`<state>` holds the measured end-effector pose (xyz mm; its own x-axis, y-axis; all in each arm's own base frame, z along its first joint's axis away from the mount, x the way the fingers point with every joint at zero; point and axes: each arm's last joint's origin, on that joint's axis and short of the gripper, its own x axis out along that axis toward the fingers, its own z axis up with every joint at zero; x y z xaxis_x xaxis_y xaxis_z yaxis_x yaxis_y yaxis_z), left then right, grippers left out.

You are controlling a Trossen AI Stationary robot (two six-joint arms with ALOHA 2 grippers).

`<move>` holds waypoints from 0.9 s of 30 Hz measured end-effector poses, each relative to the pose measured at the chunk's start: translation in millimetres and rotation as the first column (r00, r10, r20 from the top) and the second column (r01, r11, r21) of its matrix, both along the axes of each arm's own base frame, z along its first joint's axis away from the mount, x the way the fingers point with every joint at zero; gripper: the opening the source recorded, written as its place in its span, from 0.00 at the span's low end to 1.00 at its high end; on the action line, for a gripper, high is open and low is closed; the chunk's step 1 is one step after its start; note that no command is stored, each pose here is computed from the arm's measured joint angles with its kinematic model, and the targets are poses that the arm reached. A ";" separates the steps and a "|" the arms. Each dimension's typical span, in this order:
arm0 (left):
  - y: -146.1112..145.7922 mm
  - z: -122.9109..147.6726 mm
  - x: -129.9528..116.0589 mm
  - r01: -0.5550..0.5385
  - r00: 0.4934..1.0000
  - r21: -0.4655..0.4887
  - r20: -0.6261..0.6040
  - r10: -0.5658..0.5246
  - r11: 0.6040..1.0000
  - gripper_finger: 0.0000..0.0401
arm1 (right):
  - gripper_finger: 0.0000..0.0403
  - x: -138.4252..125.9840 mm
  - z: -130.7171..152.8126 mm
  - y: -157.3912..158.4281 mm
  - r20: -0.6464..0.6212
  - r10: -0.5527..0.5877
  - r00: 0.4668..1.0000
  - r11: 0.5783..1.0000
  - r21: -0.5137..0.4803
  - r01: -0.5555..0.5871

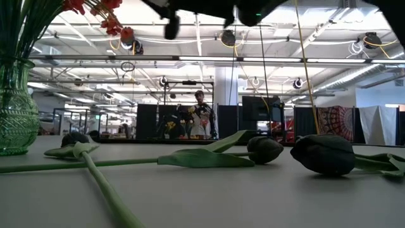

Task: Sort flowers into vase by color
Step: Put the orange flowers into the top green vase

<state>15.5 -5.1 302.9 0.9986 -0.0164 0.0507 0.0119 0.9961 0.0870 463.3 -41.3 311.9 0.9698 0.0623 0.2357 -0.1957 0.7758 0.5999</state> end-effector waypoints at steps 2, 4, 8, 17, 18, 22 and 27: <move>-0.2 0.0 0.0 0.005 1.000 0.001 0.000 -0.005 1.000 0.00 | 0.39 13.2 0.3 -4.3 -0.014 0.004 1.000 1.000 0.021 -0.004; -0.6 0.0 0.0 0.021 1.000 0.004 0.000 -0.021 1.000 0.00 | 0.39 24.2 -0.8 -8.6 -0.028 0.018 0.999 0.999 0.048 -0.017; -1.3 0.0 -0.1 0.044 0.999 0.026 0.000 -0.044 0.999 0.00 | 0.39 41.5 -2.3 -16.8 -0.011 0.040 0.999 0.993 0.115 -0.038; 0.1 -0.4 3.9 0.042 0.999 0.097 -0.024 -0.040 0.994 0.00 | 0.43 55.9 -7.9 -23.3 0.003 0.088 0.996 0.984 0.156 -0.087; 0.6 -0.5 5.6 0.043 0.999 0.095 -0.033 -0.040 0.995 0.00 | 0.44 56.0 -8.1 -23.2 0.001 0.088 0.996 0.984 0.157 -0.088; 4.4 1.6 16.4 0.046 0.997 0.113 -0.062 -0.039 0.993 0.00 | 0.46 56.2 -8.4 -22.1 0.000 0.088 0.996 0.985 0.146 -0.087; 10.0 8.6 32.8 0.045 0.998 0.119 -0.057 -0.038 0.992 0.00 | 0.47 56.0 -8.0 -20.8 0.003 0.129 0.992 0.983 0.132 -0.128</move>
<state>48.3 4.9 311.5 0.9981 -0.0608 -0.0082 0.0612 0.9771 0.2038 519.2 -62.2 303.9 0.9572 0.1552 0.2445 -0.2847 0.6589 0.6962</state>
